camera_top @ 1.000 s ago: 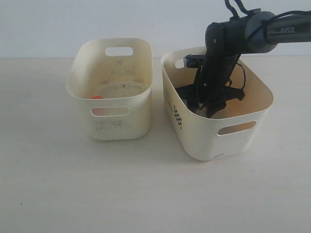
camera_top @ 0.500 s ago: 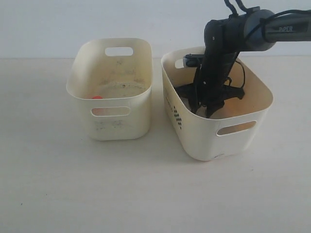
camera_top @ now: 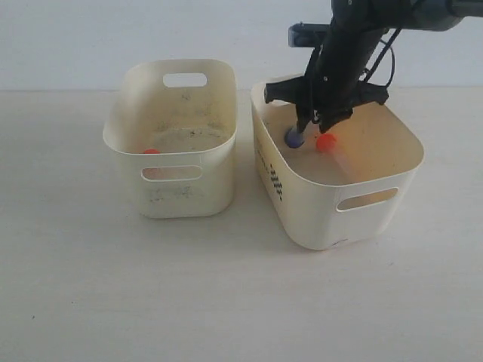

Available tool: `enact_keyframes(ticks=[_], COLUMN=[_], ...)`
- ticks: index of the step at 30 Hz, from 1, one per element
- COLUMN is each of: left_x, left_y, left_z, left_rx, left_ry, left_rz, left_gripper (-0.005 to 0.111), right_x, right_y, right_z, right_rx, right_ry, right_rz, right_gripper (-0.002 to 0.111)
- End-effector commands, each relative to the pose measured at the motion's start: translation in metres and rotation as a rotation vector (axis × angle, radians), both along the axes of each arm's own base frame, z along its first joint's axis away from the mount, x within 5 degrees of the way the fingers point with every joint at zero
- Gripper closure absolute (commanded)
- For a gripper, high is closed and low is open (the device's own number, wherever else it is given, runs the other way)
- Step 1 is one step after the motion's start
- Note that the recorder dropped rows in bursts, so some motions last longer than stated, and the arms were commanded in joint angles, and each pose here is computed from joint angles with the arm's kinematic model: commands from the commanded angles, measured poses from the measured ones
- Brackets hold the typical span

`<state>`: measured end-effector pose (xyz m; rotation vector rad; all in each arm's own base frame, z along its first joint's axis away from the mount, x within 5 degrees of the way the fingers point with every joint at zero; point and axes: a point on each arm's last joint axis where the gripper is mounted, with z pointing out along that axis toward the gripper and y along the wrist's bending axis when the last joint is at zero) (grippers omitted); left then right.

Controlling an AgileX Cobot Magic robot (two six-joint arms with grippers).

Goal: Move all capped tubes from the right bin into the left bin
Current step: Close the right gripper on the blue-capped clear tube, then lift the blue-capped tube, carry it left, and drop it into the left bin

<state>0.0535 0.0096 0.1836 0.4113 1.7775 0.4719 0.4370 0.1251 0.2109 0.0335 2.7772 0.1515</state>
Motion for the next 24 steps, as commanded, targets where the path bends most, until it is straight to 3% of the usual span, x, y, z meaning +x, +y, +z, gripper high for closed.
enact_keyframes(ticks=[1,18,24], left_x=[0.0,0.0,0.0], left_y=[0.0,0.0,0.0], left_z=[0.001,0.001,0.001], left_rx=[-0.002,-0.002,-0.002], left_ry=[-0.005,-0.005,-0.005], left_rz=[-0.003,-0.003,-0.003], left_gripper=[0.103,0.103,0.103], right_x=[-0.005,-0.041,-0.065], right_y=[-0.006,-0.019,-0.019], right_z=[0.029,0.12,0.161], right_rx=[-0.029,-0.027,0.069], right_ry=[-0.071,-0.246,-0.337], right_rz=[0.006,0.025,0.042], right_gripper=[0.108,0.108,0.108])
